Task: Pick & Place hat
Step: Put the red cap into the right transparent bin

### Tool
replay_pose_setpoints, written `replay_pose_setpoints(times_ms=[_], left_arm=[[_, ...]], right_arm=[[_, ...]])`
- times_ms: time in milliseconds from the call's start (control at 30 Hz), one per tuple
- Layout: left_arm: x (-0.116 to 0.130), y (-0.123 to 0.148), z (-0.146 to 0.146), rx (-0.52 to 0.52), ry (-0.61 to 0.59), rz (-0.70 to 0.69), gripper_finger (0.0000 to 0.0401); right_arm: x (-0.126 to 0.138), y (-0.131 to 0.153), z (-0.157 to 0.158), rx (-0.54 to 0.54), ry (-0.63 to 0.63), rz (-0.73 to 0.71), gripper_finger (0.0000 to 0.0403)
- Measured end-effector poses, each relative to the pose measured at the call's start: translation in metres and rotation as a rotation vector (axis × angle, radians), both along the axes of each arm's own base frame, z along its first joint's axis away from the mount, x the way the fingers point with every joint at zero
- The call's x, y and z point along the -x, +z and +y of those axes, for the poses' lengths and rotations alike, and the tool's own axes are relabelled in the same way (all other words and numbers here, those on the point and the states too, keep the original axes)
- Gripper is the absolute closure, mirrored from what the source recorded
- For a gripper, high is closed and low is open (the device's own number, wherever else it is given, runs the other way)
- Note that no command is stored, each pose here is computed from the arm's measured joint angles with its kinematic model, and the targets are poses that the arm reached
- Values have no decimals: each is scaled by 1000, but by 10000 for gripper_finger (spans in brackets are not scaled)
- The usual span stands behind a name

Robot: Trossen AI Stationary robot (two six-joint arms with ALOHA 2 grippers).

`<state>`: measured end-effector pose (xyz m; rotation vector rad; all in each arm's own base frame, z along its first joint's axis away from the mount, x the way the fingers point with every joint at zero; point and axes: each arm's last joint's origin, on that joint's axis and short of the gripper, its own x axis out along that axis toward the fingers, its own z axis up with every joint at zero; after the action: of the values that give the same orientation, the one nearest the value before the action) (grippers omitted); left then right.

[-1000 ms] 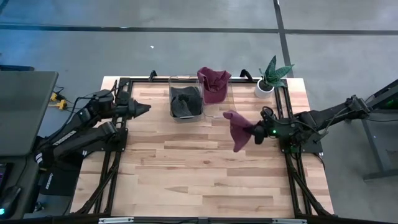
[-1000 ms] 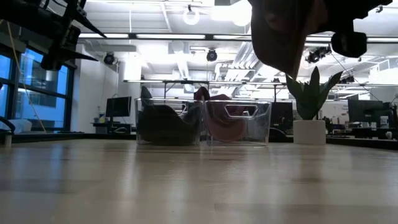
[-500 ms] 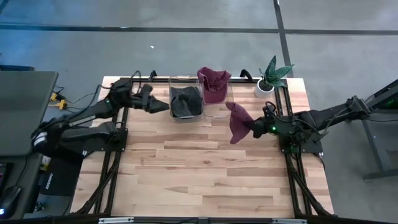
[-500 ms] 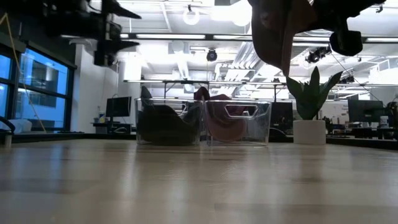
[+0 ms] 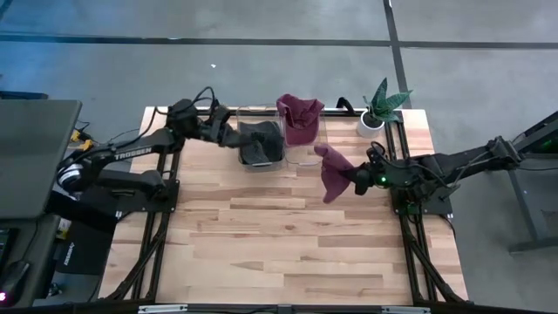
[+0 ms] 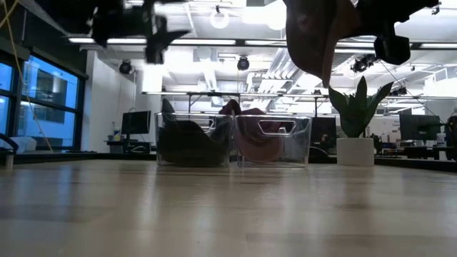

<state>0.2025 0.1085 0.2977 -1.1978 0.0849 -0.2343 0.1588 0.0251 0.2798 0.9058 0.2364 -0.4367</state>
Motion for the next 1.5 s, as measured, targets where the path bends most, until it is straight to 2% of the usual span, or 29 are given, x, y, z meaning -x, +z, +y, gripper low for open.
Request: replay_pose_setpoints(times_ms=[167,233,567,667,800,967,1200,1500], left_arm=[[-26,32,-12,-234,46,-102,137],[-36,41,-17,-298,69,-108,137],[-79,61,-40,-528,58,28,137],[-87,59,-45,-542,67,76,137],[-94,64,-52,-579,77,51,137],[-95,60,-53,-650,104,66,137],[-95,61,-52,-666,116,62,137],[-96,60,-53,-810,92,30,137]], right_arm=[[2,1,0,33,57,11,403],[4,2,1,35,84,6,403],[8,7,3,40,202,-18,403],[8,7,4,36,229,-16,403],[7,7,4,30,242,-18,403],[7,7,4,14,241,-25,403],[7,8,5,-44,245,-38,403],[7,8,4,-57,205,-44,403]])
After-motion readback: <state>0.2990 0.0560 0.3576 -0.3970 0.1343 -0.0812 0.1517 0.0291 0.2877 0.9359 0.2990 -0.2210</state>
